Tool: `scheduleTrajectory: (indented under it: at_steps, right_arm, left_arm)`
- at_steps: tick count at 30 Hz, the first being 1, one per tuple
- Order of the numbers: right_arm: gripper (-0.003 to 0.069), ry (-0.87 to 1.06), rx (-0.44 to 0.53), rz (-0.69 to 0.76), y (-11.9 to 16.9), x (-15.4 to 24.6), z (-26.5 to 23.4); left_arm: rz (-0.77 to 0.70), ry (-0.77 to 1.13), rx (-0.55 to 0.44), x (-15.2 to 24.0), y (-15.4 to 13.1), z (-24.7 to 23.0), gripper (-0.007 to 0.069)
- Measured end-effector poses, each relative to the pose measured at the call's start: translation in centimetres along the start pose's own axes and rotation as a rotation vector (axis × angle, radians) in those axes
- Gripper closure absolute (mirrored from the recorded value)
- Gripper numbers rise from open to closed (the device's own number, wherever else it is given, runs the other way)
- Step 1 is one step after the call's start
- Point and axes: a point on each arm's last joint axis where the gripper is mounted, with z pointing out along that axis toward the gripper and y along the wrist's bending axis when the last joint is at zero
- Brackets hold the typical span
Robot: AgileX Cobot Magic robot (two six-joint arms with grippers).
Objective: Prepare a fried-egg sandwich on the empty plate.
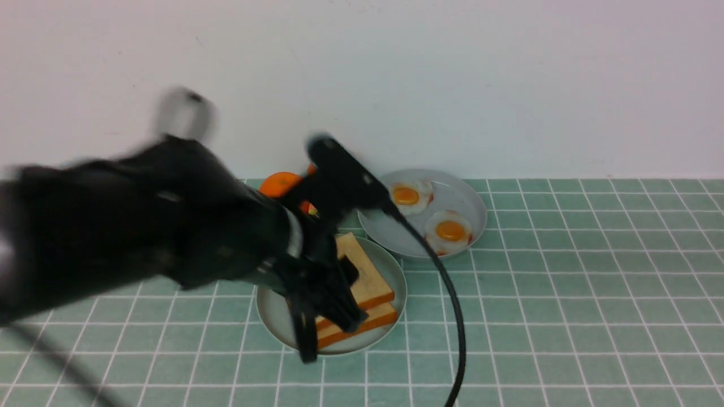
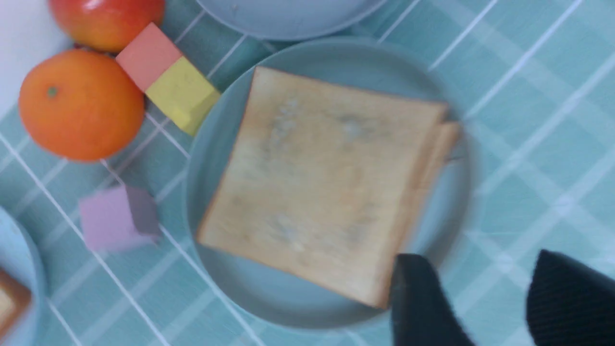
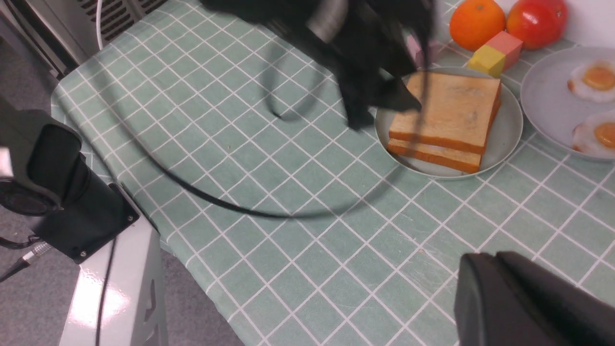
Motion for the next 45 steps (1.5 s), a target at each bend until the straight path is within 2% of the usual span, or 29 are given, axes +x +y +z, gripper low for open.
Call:
scheduleTrajectory:
  at_steps: [1, 3, 4, 5, 6, 7, 8, 10, 13, 15, 17, 21, 24, 32, 45]
  right_arm:
    - [0.0616, 0.001, 0.001, -0.001, 0.0, 0.0, 0.0]
    - [0.0616, 0.007, 0.015, -0.001, -0.1, 0.1, 0.0]
    - [0.0616, 0.017, 0.029, 0.011, -0.3, 0.2, 0.1]
    - [0.0616, 0.023, 0.038, 0.019, -0.4, 0.3, 0.1]
    - [0.0616, 0.039, 0.057, 0.036, -0.7, 0.5, 0.3]
    - [0.062, 0.057, 0.079, 0.055, -1.0, 0.8, 0.5]
    - [0.0622, 0.062, 0.086, 0.06, -1.1, 0.9, 0.5]
    - [0.0646, 0.081, 0.145, 0.1, -2.0, 1.5, 1.1]
    - [0.0659, 0.087, 0.207, 0.144, -3.0, 2.1, 1.8]
    - [0.0659, 0.092, 0.236, 0.161, -3.4, 2.5, 2.1]
    - [0.0659, 0.092, 0.289, 0.193, -4.0, 3.2, 2.5]
    - [0.0659, 0.071, 0.339, 0.238, -4.3, 4.4, 2.5]
    - [0.0659, 0.049, 0.355, 0.265, -4.0, 5.4, 2.3]
    - [0.0657, -0.079, 0.383, 0.265, -3.2, 7.8, 1.6]
    - [0.0645, -0.046, 0.382, 0.306, -3.8, 9.3, 2.9]
  left_arm:
    - [-0.021, -0.014, 0.008, -0.1, 0.0, -0.8, 0.0335]
    - [-0.093, -0.084, 0.043, 0.0, -0.1, -4.1, 0.0451]
    - [-0.148, -0.174, 0.074, 0.5, -0.2, -7.3, 0.0522]
    - [-0.156, -0.198, 0.078, 0.7, -0.2, -8.1, 0.0545]
    - [-0.187, -0.298, 0.093, 1.7, -0.3, -11.0, 0.0615]
    - [-0.197, -0.35, 0.095, 2.9, -0.4, -12.2, 0.0638]
    - [-0.201, -0.381, 0.095, 3.2, -0.4, -12.9, 0.0638]
    - [-0.237, -0.5, 0.102, 6.7, -0.7, -15.4, 0.0638]
    - [-0.285, -0.632, 0.114, 11.1, -1.3, -16.7, 0.0638]
    - [-0.301, -0.676, 0.117, 13.2, -1.6, -16.6, 0.0638]
    - [-0.315, -0.82, 0.111, 17.0, -2.1, -16.8, 0.0638]
    - [-0.338, -0.944, 0.113, 20.4, -2.6, -16.1, 0.0638]
    - [-0.364, -0.967, 0.125, 21.5, -2.8, -15.4, 0.0638]
    - [-0.387, -0.831, 0.148, 22.4, -3.2, -14.0, 0.0638]
    - [-0.387, -0.777, 0.153, 22.7, -3.3, -13.7, 0.0638]
